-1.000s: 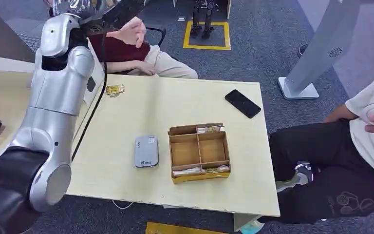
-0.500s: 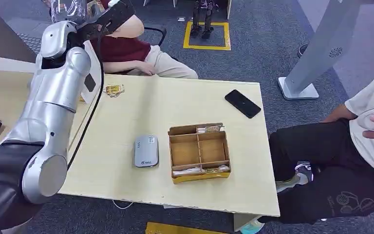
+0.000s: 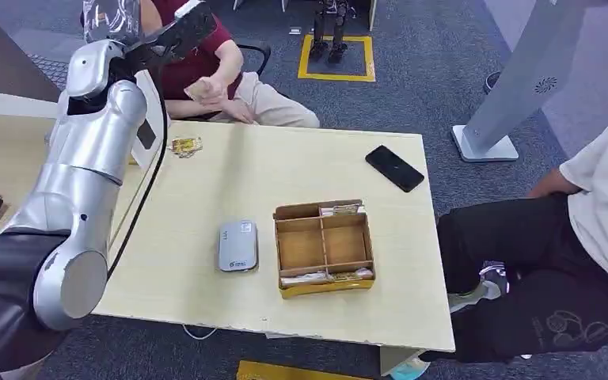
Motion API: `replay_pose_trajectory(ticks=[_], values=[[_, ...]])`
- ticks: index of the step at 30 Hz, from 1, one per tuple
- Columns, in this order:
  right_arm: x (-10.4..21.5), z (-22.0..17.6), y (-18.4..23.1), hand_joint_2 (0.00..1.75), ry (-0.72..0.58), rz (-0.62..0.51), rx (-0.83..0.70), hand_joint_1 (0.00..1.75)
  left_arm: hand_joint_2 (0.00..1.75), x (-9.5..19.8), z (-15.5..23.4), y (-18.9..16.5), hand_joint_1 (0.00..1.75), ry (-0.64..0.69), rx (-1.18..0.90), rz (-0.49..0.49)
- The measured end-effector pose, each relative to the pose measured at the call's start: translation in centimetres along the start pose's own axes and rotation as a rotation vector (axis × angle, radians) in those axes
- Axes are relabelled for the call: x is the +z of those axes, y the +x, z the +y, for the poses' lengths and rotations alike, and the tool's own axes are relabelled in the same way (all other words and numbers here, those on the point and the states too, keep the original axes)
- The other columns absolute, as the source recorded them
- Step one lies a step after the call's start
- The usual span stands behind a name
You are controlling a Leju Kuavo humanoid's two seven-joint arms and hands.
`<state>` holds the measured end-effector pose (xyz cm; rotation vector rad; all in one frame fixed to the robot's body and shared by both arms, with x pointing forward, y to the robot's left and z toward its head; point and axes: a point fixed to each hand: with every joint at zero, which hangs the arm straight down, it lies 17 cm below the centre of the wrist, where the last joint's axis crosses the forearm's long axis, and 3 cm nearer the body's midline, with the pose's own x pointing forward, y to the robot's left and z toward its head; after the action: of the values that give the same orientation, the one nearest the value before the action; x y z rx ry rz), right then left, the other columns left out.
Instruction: Pass the card to the sensor for recognition and then transmit it.
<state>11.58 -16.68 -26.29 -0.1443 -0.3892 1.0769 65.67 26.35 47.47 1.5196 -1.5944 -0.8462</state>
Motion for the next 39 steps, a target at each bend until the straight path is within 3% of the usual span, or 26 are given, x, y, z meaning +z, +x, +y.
replay_pose_trajectory(ticks=[5, 8, 19, 20, 21, 22, 23, 24, 25, 26, 28, 33, 36, 39], values=[[0.0, 0.0, 0.0, 0.0, 0.001, -0.001, 0.003, 0.0, 1.75, 0.2, -0.1, -1.2, 0.0, 0.026, -0.005, 0.008], [0.0, 0.1, 0.2, 0.0, 0.002, -0.005, 0.009, 0.0, 1.75, 2.2, -1.0, -3.3, 0.0, 0.108, 0.06, -0.007], [0.0, 0.1, 0.2, 0.0, 0.002, -0.006, 0.01, 0.0, 1.75, 3.2, -1.2, -4.1, 0.0, 0.141, 0.09, -0.015], [0.0, 0.1, 0.3, 0.0, 0.002, -0.006, 0.012, 0.0, 1.75, 6.8, -2.2, -6.0, 0.0, 0.225, 0.184, -0.039], [0.0, 0.1, 0.2, 0.0, 0.002, -0.005, 0.012, 0.0, 1.75, 8.2, -2.5, -6.6, 0.0, 0.251, 0.207, -0.046], [0.0, 0.2, 0.2, 0.0, -0.003, -0.004, 0.012, 0.0, 1.75, 14.7, -4.3, -9.5, 0.0, 0.324, 0.26, -0.038], [0.1, 0.3, 0.0, 0.0, -0.006, 0.002, 0.008, 0.0, 1.75, 23.2, -6.2, -11.9, 0.0, 0.36, 0.279, -0.033], [0.1, 0.2, -0.6, 0.0, -0.016, 0.028, -0.003, 0.0, 1.75, 32.6, -6.8, -12.6, 0.0, 0.367, 0.238, -0.039], [0.1, 0.1, -1.2, 0.0, -0.022, 0.051, -0.023, 0.0, 1.75, 38.2, -7.2, -12.4, 0.0, 0.32, 0.213, -0.007], [0.1, 0.1, -1.5, 0.0, -0.026, 0.066, -0.04, 0.0, 1.75, 40.6, -7.1, -13.4, 0.0, 0.301, 0.192, 0.054], [0.1, 0.0, -1.6, 0.0, -0.029, 0.069, -0.049, 0.0, 1.75, 41.3, -7.0, -15.6, 0.0, 0.31, 0.185, 0.131], [0.1, 0.0, -1.8, 0.0, -0.03, 0.071, -0.066, 0.0, 1.75, 46.2, -10.3, -27.5, 0.0, 0.275, 0.195, 0.493], [0.1, 0.0, -1.9, 0.0, -0.031, 0.071, -0.074, 0.0, 1.75, 53.0, -13.9, -35.2, 0.0, 0.237, 0.269, 0.76], [0.1, 0.1, -2.1, 0.0, -0.029, 0.073, -0.083, 0.0, 1.75, 58.3, -15.2, -39.0, 0.0, 0.213, 0.255, 0.888]])
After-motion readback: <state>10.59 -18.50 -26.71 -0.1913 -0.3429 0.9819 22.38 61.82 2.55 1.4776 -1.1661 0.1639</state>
